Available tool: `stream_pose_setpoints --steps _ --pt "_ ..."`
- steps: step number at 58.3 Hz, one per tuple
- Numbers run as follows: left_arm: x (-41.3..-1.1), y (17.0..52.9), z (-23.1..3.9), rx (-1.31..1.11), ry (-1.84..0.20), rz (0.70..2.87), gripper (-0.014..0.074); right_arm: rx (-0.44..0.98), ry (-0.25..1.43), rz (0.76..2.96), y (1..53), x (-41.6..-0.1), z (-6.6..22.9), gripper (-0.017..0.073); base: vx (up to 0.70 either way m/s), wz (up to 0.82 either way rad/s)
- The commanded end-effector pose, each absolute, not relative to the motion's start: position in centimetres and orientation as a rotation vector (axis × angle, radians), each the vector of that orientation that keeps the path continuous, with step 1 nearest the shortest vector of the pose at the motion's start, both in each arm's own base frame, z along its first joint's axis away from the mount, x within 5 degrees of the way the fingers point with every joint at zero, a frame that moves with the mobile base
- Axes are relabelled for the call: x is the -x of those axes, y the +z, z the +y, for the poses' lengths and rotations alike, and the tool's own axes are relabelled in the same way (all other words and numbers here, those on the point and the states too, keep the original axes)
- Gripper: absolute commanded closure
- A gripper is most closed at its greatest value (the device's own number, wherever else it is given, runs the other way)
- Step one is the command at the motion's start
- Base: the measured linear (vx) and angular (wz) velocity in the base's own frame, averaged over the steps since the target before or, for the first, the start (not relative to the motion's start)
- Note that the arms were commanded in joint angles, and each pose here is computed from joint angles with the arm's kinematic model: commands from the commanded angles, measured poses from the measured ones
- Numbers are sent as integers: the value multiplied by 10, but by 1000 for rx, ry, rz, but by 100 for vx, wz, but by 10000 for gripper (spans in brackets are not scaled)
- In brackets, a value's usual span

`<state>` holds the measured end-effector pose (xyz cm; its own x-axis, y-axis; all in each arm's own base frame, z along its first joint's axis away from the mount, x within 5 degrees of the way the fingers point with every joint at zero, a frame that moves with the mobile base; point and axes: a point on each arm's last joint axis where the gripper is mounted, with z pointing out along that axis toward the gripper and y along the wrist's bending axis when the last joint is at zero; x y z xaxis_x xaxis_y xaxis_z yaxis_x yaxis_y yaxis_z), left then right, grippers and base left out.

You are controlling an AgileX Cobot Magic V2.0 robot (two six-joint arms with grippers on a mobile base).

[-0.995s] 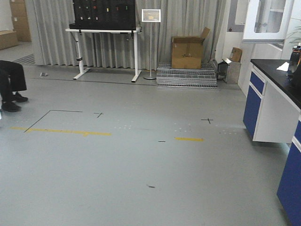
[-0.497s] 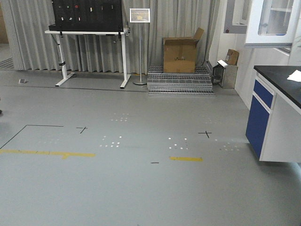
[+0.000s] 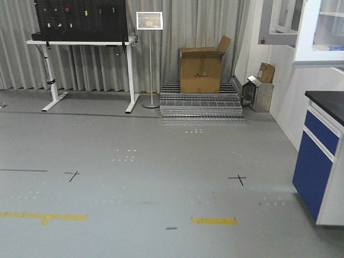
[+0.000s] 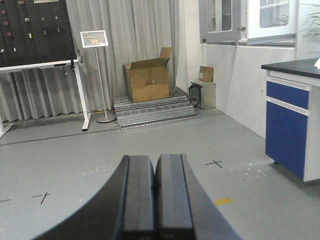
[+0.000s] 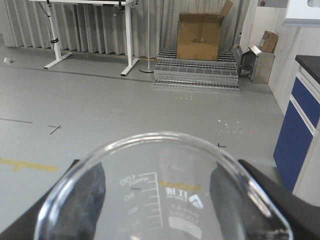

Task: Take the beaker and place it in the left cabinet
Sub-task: 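Drive the base across the room carrying the beaker in the right gripper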

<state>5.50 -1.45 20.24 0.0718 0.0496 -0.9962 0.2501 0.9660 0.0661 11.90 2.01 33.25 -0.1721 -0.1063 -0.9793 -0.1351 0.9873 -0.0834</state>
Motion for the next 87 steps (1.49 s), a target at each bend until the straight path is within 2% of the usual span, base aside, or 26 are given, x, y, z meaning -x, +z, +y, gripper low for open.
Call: stream_pose_setpoints --steps 1,87 --pt "-54 206 -14 -222 -168 1412 593 220 39 1650 348 -119 23 565 76 -6" --pt "-54 206 -14 -222 -168 1412 593 217 36 1657 347 -119 23 565 73 -2"
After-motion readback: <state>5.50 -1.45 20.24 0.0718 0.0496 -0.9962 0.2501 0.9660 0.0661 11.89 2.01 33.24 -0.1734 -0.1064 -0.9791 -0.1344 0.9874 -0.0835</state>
